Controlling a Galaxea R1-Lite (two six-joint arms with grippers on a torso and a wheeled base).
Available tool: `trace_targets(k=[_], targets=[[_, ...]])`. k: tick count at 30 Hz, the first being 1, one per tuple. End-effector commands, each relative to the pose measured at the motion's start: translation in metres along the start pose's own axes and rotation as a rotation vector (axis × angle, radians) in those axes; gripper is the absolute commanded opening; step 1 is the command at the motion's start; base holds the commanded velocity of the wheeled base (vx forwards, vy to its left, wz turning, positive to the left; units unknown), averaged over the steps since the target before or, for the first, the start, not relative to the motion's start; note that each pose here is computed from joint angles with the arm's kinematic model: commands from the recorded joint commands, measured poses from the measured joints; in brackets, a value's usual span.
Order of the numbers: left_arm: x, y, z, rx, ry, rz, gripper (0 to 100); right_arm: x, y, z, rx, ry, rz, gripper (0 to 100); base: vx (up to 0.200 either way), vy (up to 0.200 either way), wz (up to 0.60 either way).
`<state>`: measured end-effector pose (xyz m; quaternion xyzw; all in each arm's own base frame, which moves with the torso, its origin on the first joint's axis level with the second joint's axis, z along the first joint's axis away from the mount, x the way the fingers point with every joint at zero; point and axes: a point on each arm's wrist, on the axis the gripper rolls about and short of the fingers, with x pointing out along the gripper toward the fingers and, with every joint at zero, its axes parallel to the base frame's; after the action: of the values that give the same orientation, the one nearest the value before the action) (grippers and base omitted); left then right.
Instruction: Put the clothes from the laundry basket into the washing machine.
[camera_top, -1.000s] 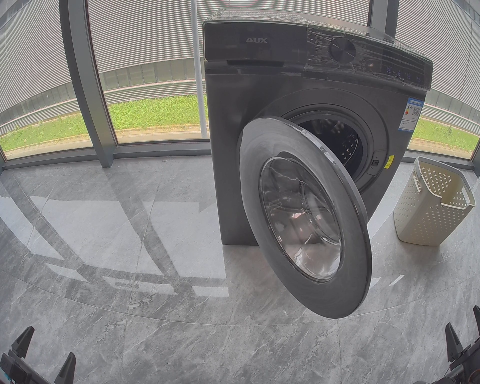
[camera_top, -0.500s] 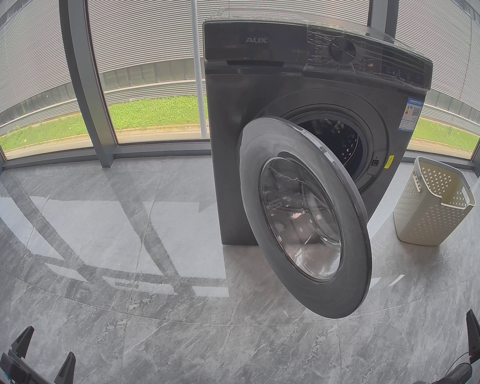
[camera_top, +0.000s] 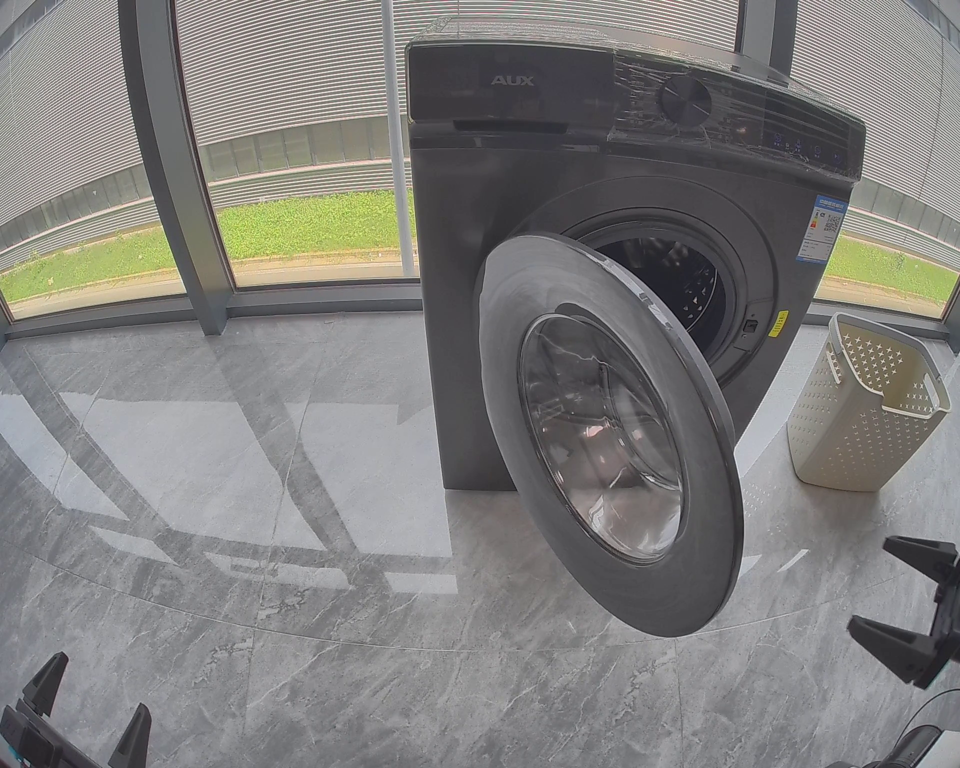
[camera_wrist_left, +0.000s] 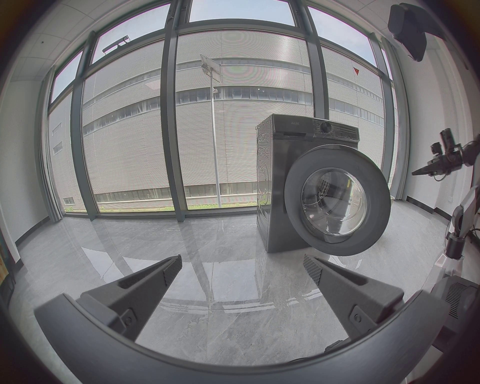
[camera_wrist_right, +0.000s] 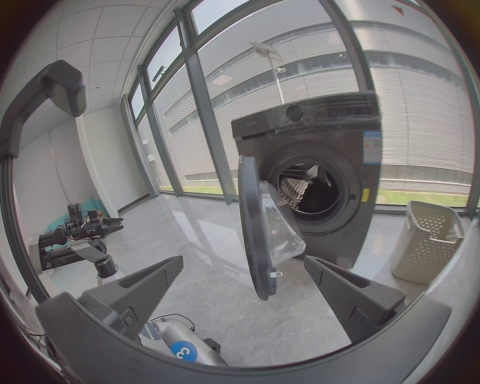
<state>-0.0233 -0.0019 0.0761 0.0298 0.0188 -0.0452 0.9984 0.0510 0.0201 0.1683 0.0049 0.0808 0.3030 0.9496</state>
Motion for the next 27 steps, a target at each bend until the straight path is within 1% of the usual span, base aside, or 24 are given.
trace_targets(k=[1,3,4,6,12,13,14,17,19,21,22,23,24,25,26,27], targets=[[0.0,0.0,-0.005,0.0,0.002,-0.002,100,0.104,-0.021,0.008,0.042,0.182,0.172,100,0.0,0.0,0.0],[0.0,0.0,-0.005,-0.001,0.004,0.001,100,0.105,-0.022,0.008,0.042,0.181,0.17,100,0.0,0.0,0.0],[0.0,0.0,-0.005,-0.002,0.004,0.001,100,0.125,-0.028,0.01,0.044,0.181,0.159,100,0.0,0.0,0.0],[0.0,0.0,-0.005,-0.001,0.004,0.0,100,0.13,-0.029,0.011,0.043,0.182,0.162,100,0.0,0.0,0.0],[0.0,0.0,-0.005,0.0,0.004,-0.002,100,0.148,-0.035,0.014,0.043,0.193,0.112,100,0.0,0.0,0.0],[0.0,0.0,-0.005,0.0,0.002,-0.002,100,0.151,-0.037,0.015,0.043,0.187,0.092,100,0.0,0.0,0.0],[0.0,0.0,-0.005,0.0,0.004,-0.002,100,0.154,-0.04,0.017,0.044,0.183,0.07,100,0.0,0.0,0.0],[0.0,0.0,-0.005,-0.001,0.004,0.0,100,0.16,-0.047,0.022,0.052,0.151,-0.036,100,0.0,0.0,0.0],[0.0,0.0,-0.005,0.0,0.002,-0.002,100,0.158,-0.059,0.027,0.062,0.109,-0.12,100,0.0,0.0,0.0],[0.0,0.0,-0.005,0.0,0.004,-0.002,100,0.15,-0.075,0.031,0.063,0.076,-0.194,100,0.0,0.0,0.0],[0.0,0.0,-0.005,0.0,0.004,-0.002,100,0.144,-0.08,0.032,0.063,0.063,-0.222,100,0.0,0.0,0.0],[0.0,0.0,-0.005,0.0,0.004,-0.002,100,0.143,-0.08,0.032,0.064,0.062,-0.227,100,0.0,0.0,0.0],[0.0,0.0,-0.005,0.0,0.004,-0.002,100,0.131,-0.083,0.035,0.051,0.034,-0.264,100,0.0,0.0,0.0],[0.0,0.0,-0.005,0.0,0.004,-0.002,100,0.131,-0.083,0.035,0.051,0.034,-0.264,100,0.0,0.0,0.0],[0.0,0.0,-0.005,0.001,0.002,-0.002,100,0.115,-0.086,0.036,0.039,0.016,-0.313,100,0.0,0.0,0.0],[0.0,0.0,-0.005,0.001,0.004,-0.002,100,0.108,-0.089,0.035,0.026,0.009,-0.346,100,0.0,0.0,0.0]])
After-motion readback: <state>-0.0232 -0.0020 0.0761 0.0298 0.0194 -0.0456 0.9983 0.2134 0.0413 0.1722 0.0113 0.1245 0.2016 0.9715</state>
